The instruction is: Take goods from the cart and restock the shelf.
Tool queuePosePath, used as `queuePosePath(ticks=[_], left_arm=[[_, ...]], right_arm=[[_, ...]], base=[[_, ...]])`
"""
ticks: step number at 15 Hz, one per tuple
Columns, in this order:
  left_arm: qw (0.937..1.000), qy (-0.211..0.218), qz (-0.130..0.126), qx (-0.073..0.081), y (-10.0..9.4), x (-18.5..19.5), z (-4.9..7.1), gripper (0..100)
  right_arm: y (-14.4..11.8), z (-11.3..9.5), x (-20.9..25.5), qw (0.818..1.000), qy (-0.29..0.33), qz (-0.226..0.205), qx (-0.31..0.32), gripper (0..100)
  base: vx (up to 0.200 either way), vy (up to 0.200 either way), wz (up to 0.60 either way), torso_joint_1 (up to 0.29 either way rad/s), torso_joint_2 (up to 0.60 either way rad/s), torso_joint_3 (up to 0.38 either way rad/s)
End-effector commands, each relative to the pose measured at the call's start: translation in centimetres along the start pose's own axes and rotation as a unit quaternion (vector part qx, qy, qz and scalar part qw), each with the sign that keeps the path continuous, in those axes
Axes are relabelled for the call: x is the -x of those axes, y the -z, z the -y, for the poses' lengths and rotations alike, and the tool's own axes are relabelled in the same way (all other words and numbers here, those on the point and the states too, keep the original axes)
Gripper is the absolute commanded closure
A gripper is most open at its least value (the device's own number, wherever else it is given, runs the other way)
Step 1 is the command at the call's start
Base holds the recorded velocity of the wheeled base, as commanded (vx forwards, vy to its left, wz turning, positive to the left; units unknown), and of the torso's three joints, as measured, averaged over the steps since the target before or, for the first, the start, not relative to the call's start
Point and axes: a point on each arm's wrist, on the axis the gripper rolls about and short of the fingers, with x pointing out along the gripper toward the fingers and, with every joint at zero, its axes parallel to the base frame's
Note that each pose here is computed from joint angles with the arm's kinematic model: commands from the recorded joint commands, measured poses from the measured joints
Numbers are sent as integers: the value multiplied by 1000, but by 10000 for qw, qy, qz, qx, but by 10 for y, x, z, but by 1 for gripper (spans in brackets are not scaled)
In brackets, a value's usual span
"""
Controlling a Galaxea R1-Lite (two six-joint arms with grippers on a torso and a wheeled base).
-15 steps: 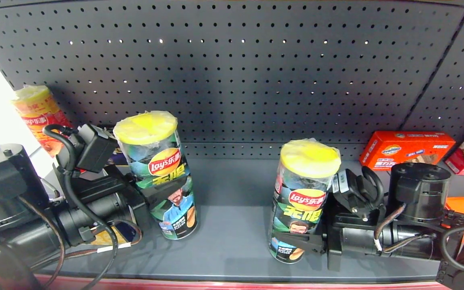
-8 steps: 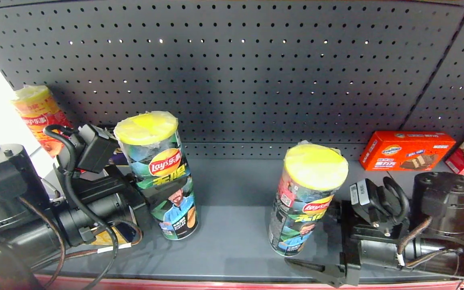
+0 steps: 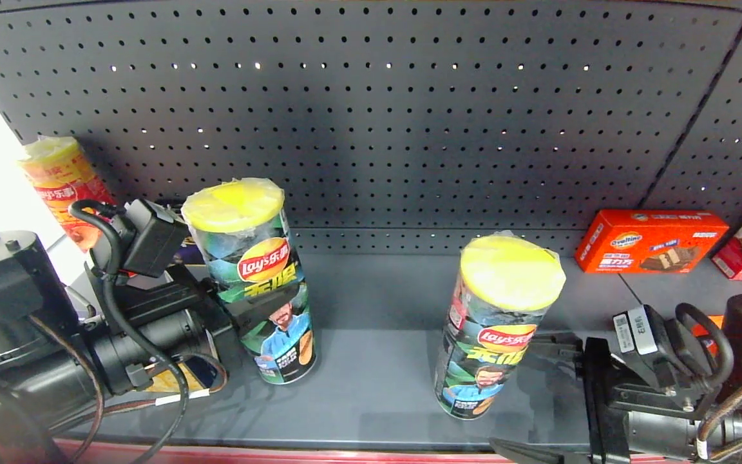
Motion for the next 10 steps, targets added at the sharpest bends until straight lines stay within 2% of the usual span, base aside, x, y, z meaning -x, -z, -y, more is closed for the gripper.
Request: queuePosePath(ticks=[1,4,7,10], left_arm=[[10000,1,5,-1,0,1,0,100],[10000,1,-2,2,0,1,0,100],[10000,9,-2,1,0,1,1,100],[10000,62,28,-20,-1,-1,3,100]], right_arm=[[-3,-2,7,10000,65,58,44,0],[-9,4,36,9970,718,220,171,0],[-16,-18,77,9877,1423,488,417,0],[-20,-45,115,9679,2394,559,529,0]], base=[[0,0,0,0,0,0],[0,0,0,0,0,0],[0,0,0,0,0,0],[0,0,0,0,0,0]])
